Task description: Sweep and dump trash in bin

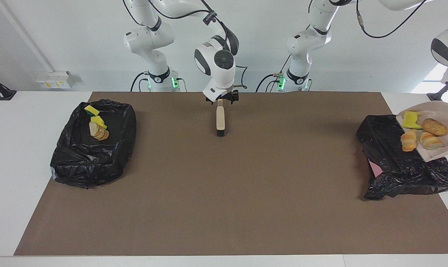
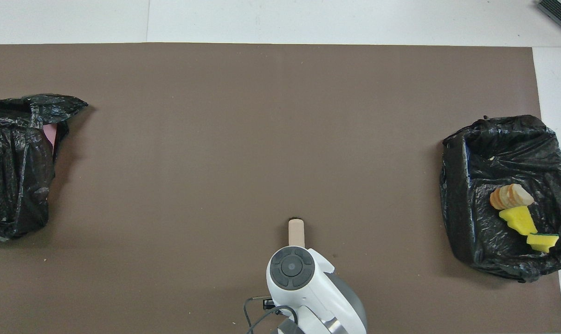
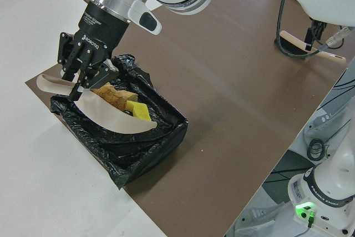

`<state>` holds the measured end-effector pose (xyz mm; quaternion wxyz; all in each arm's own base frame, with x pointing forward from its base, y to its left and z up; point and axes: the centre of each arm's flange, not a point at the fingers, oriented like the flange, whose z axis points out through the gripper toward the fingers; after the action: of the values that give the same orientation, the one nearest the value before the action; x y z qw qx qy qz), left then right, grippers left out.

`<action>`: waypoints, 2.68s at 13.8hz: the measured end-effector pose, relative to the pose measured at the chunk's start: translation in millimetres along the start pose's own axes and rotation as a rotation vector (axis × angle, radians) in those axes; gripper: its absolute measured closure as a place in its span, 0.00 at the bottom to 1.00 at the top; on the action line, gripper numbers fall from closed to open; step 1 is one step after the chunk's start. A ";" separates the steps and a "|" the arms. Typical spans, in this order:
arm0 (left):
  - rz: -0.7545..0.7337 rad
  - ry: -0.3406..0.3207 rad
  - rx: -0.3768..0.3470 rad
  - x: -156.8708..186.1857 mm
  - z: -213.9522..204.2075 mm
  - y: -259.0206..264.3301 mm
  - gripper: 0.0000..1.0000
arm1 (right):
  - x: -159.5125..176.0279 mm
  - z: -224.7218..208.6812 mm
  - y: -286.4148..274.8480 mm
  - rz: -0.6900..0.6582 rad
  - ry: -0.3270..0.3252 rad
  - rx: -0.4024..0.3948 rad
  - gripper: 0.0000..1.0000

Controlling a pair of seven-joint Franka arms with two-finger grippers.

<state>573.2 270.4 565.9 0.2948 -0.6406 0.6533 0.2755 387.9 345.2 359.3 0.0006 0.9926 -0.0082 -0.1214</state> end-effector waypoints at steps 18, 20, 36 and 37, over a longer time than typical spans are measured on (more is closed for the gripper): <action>-0.003 -0.066 -0.077 87.0 -128.9 -10.2 0.69 | 147.7 -205.1 257.9 0.176 0.408 0.012 0.00; 0.010 -0.012 -0.086 117.6 -154.1 -10.0 0.69 | 138.4 -227.4 293.7 0.175 0.423 0.001 0.00; -0.727 0.501 -0.410 364.2 -328.1 67.5 0.69 | 31.3 -341.6 367.2 0.100 0.300 -0.011 0.00; -0.784 0.517 -0.436 383.9 -341.4 74.2 0.69 | 34.4 -339.4 364.6 0.096 0.298 -0.013 0.00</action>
<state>485.9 -238.4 511.4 0.0643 -0.9310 0.3431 0.1068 497.2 -20.2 681.6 0.0138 0.9980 -0.0545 0.0272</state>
